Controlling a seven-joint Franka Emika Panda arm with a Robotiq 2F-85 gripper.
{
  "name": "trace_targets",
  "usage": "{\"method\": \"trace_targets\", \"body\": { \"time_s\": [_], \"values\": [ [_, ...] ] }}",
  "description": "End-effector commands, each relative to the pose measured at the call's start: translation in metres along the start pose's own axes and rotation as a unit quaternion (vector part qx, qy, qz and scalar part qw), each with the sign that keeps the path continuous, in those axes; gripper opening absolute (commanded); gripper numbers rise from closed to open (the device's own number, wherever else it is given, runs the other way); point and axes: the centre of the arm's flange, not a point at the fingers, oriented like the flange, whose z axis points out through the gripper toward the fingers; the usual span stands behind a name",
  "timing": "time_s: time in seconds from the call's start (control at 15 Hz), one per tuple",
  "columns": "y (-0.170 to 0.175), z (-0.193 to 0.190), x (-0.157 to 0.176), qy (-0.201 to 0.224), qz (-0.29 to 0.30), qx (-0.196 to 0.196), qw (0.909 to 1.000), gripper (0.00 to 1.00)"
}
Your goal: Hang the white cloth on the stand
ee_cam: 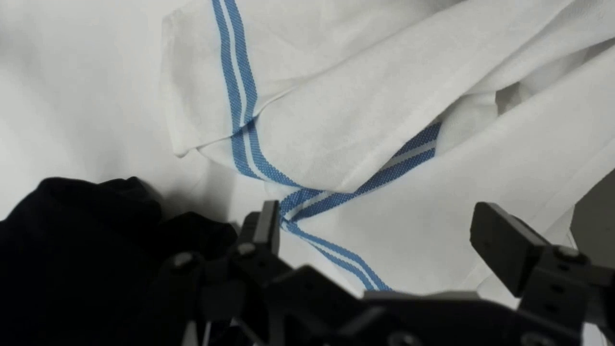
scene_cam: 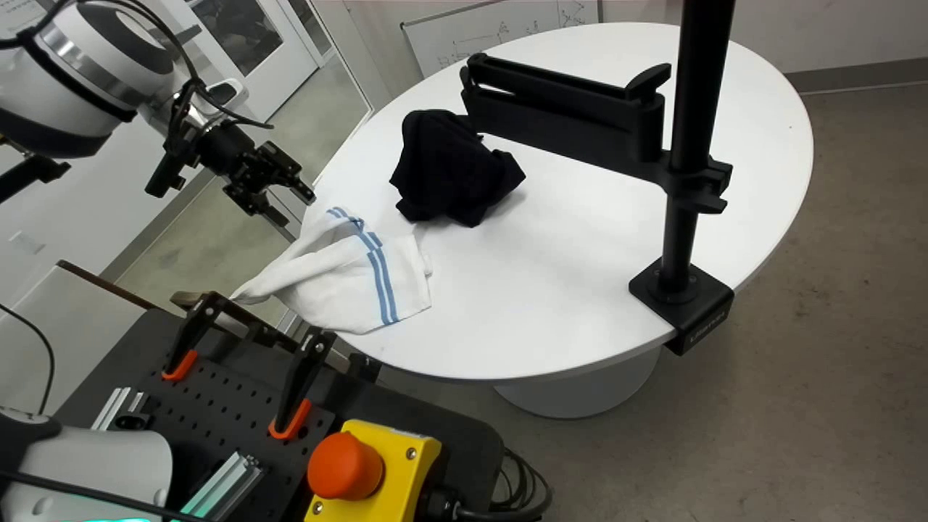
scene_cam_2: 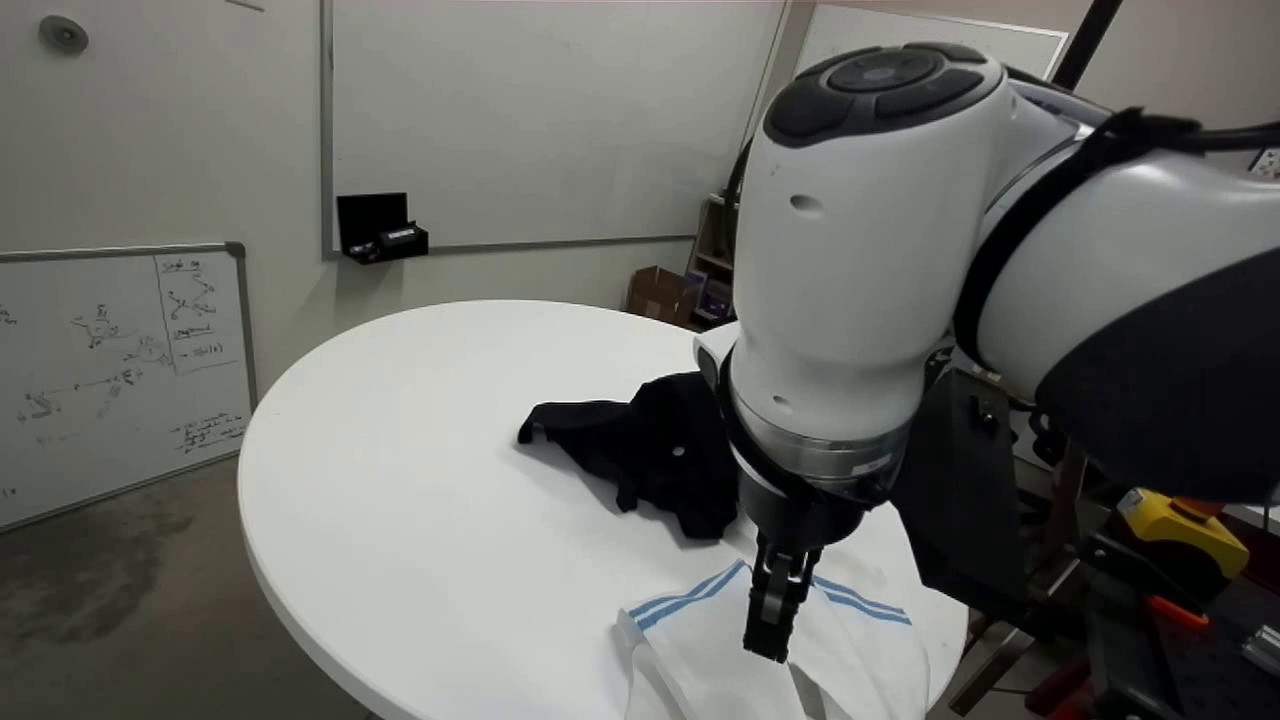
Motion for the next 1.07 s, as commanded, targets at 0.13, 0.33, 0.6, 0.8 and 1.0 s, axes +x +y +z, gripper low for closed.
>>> {"method": "trace_targets", "body": {
  "time_s": [0.13, 0.33, 0.6, 0.8, 1.0],
  "values": [
    [-0.001, 0.01, 0.0, -0.008, 0.001, -0.003, 1.0, 1.0],
    [-0.001, 0.011, 0.0, -0.009, 0.002, -0.003, 0.9999, 1.0],
    [-0.003, 0.02, -0.001, -0.005, 0.002, -0.008, 1.0, 1.0],
    [-0.016, 0.026, -0.003, 0.001, -0.002, -0.003, 1.0, 1.0],
    [-0.029, 0.033, -0.005, 0.008, 0.0, -0.003, 1.0, 1.0]
  ]
}}
